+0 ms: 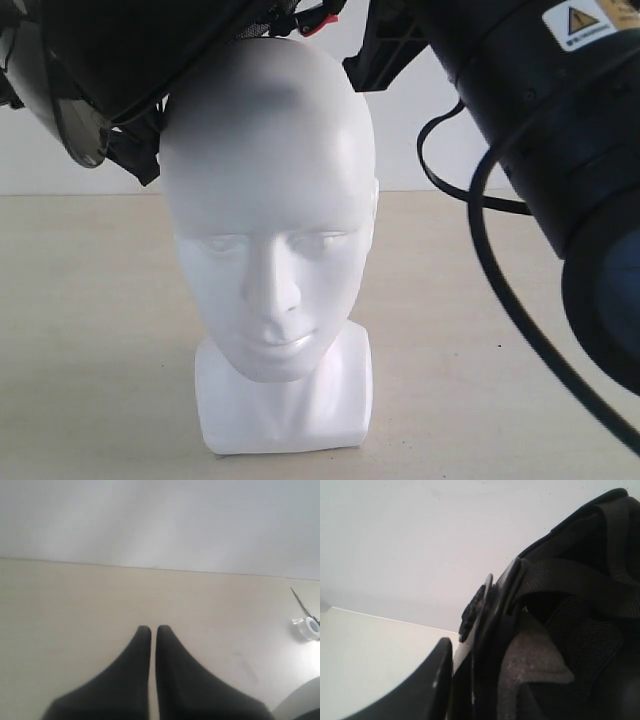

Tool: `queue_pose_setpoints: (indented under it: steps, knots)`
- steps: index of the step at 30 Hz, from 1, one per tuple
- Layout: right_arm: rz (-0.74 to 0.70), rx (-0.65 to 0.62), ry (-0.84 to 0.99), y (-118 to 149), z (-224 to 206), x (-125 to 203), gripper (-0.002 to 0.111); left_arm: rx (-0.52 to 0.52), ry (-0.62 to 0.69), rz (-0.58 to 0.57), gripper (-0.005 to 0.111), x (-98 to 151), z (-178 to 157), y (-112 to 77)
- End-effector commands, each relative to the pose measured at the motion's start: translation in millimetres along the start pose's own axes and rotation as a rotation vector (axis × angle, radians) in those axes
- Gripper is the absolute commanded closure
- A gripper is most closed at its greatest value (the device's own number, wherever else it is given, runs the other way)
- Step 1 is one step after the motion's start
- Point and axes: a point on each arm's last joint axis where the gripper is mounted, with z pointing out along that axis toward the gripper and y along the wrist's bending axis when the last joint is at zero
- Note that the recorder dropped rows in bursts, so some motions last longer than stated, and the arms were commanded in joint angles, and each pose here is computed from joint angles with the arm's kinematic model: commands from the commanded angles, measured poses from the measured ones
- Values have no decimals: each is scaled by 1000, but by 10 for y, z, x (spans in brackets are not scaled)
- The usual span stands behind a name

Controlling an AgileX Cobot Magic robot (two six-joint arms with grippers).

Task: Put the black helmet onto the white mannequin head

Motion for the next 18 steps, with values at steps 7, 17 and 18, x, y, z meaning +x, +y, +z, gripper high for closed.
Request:
queue_pose_setpoints:
  steps: [7,17,18]
  knots:
    - [-65,-115,-63,189,0,-90,109,10,-111,89,102,-261,-21,-258]
    - [-69,-99,-49,174,2,-78,109,86,-56,139,102,-234,115,-442]
    - [-79,-97,-48,173,2,-77,109,87,-57,140,102,-232,120,-451]
